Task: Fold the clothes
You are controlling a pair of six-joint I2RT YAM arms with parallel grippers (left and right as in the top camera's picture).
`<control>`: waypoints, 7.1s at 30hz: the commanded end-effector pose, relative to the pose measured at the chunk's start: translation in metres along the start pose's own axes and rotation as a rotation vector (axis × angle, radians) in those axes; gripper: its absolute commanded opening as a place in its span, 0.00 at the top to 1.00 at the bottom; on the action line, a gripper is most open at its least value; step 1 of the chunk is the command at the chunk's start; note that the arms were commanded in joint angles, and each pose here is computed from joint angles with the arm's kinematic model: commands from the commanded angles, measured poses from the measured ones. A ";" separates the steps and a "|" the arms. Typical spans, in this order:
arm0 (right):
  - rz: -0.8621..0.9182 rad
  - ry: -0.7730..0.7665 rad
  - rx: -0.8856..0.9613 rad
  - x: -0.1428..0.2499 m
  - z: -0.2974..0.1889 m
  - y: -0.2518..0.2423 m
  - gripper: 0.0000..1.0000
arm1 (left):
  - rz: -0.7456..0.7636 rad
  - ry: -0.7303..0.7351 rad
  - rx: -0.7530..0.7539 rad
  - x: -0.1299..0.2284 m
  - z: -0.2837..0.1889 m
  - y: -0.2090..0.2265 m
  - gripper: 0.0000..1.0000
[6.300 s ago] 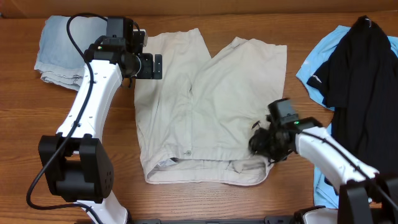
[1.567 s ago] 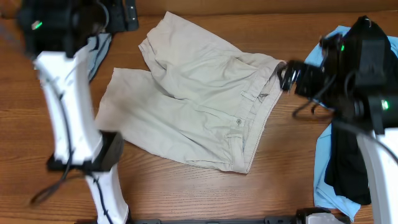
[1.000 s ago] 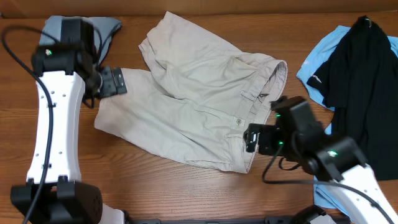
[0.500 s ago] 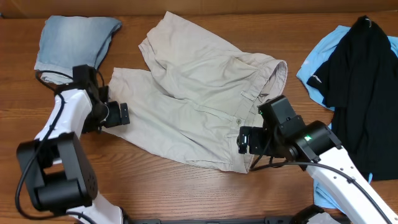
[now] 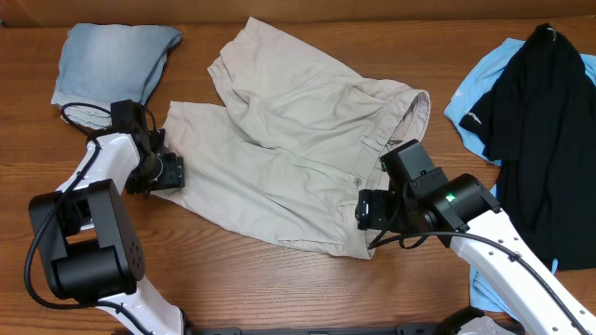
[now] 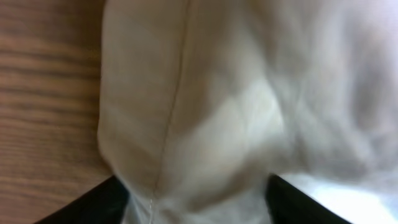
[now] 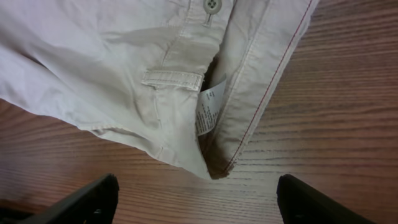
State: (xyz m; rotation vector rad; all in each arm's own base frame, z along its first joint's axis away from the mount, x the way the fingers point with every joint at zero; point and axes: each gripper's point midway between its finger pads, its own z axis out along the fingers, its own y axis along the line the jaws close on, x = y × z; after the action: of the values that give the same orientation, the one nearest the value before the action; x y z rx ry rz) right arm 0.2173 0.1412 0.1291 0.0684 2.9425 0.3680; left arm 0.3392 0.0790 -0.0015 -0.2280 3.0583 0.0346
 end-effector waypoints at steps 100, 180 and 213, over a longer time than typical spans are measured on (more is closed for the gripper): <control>0.096 0.467 -0.185 0.054 0.096 0.098 0.03 | -0.006 -0.147 0.119 -0.062 -0.233 -0.030 0.96; 0.403 -0.153 0.224 -0.078 -0.053 -0.133 0.96 | 0.005 -0.336 0.001 -0.146 -0.179 -0.097 0.96; 0.411 0.046 -0.040 -0.084 0.021 -0.133 0.00 | 0.331 -0.228 0.111 -0.150 -0.151 -0.158 0.00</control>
State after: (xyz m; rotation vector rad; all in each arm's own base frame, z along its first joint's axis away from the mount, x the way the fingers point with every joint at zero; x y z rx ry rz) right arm 0.3102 -0.0029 0.0966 0.6917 2.9368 0.3960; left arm 0.5000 -0.0552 0.1540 0.1449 2.8355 -0.0313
